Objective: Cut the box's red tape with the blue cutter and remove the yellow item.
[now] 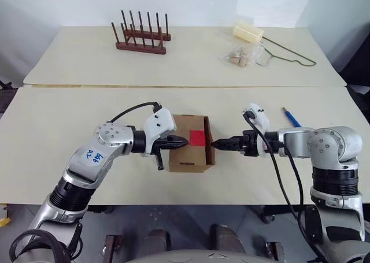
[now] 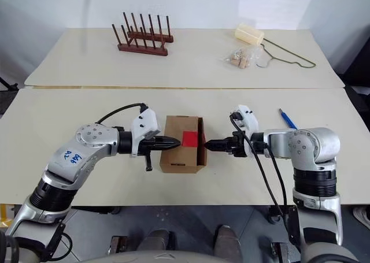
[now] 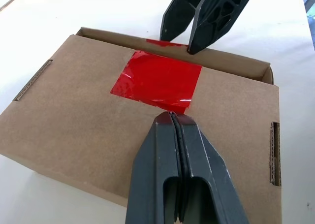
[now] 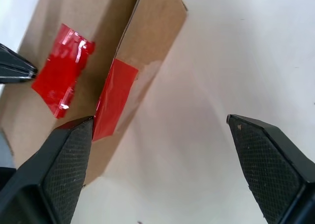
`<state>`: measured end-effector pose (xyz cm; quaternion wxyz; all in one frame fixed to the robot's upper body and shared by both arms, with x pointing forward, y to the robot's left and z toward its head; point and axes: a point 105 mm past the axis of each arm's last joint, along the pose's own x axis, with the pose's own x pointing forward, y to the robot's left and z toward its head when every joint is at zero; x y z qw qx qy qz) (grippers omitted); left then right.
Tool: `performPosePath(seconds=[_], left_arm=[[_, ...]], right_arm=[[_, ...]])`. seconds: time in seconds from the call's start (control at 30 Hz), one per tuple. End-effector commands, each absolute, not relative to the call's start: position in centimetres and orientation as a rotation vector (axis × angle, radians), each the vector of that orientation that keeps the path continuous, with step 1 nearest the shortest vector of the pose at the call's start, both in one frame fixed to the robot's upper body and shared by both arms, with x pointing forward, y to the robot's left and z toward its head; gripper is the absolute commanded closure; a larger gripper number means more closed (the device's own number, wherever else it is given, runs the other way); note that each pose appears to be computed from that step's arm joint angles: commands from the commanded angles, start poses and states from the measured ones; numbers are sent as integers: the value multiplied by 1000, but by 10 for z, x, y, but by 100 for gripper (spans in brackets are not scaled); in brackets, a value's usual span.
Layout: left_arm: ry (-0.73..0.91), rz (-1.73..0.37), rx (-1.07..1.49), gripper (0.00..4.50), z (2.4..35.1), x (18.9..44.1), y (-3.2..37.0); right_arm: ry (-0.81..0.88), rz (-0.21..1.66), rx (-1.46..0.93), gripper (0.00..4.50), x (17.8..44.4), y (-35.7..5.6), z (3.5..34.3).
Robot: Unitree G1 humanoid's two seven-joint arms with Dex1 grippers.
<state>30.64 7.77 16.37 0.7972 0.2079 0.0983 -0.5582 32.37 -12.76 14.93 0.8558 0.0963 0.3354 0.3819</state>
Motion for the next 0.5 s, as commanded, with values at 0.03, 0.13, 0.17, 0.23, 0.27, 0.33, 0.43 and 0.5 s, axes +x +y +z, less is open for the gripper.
performPosePath(seconds=[0.03,0.13,0.17,0.23,0.27,0.33,0.43,0.5], left_arm=[[280,-1186,447,450,148,305,81],[282,-1182,448,450,148,305,81],[284,-1181,450,450,147,305,81],[287,-1180,452,450,147,305,82],[288,-1180,452,450,146,305,82],[289,-1180,452,450,146,304,82],[291,-1177,452,450,146,304,82],[294,-1175,451,450,145,303,82]], right_arm=[[675,794,123,6,326,-126,149],[663,794,18,6,325,-119,150],[662,787,-28,6,325,-118,150],[653,773,-89,6,327,-116,150],[646,766,-117,6,328,-116,151],[631,744,-191,6,331,-118,150],[609,699,-343,6,336,-129,144],[586,694,-416,6,339,-133,142]])
